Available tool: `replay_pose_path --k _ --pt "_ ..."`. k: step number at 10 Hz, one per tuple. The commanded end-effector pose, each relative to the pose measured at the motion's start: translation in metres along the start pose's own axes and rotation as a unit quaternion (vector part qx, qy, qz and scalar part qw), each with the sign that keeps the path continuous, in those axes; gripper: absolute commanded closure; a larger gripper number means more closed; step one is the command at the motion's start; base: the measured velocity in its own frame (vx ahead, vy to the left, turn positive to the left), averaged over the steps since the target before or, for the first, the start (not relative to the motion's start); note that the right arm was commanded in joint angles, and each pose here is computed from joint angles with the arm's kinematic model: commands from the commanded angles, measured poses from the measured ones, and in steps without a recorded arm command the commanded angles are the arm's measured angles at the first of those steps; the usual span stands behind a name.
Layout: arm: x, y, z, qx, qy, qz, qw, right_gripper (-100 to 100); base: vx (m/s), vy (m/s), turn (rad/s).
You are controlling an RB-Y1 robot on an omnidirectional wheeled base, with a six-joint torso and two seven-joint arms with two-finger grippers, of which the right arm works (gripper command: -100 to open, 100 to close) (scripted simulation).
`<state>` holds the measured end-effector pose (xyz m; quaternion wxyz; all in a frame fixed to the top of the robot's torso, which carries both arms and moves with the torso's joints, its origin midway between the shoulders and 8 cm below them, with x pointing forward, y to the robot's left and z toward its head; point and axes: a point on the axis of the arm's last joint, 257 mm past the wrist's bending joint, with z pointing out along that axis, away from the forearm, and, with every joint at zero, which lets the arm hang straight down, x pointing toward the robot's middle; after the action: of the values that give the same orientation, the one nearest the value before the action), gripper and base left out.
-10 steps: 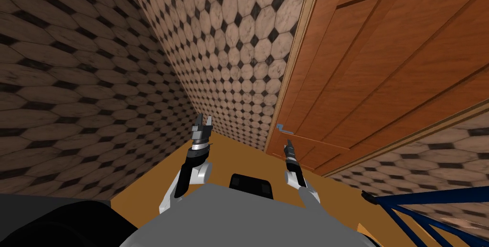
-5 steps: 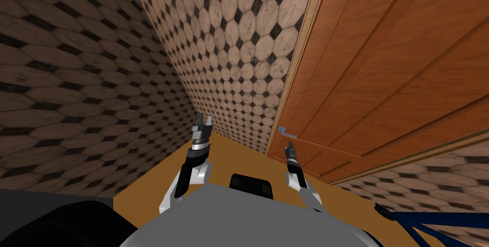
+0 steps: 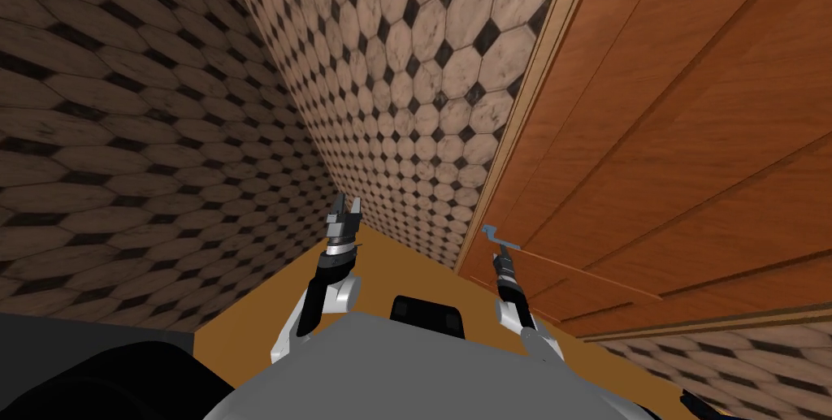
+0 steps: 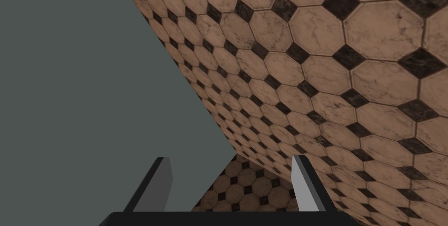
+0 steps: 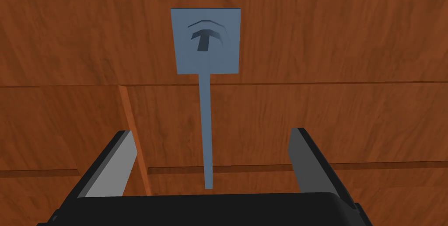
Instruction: Pull the door open
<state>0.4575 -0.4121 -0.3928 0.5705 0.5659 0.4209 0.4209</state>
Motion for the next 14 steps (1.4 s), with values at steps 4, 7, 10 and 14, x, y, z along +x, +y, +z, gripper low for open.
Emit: replay_pose_path --k 4,7,10,14 --pt "-0.042 0.0 -0.0103 0.0 -0.02 0.001 0.9998 -100 0.127 0.005 0.066" --pt "-0.057 0.0 -0.0138 0.0 -0.026 0.001 0.9997 -100 0.151 -0.019 0.067" --pt "-0.054 -0.001 -0.0121 0.002 -0.025 0.0 0.9997 100 0.01 -0.003 0.001" --pt "-0.054 -0.001 -0.0121 0.002 -0.025 0.0 0.9997 100 -0.007 0.002 0.002"
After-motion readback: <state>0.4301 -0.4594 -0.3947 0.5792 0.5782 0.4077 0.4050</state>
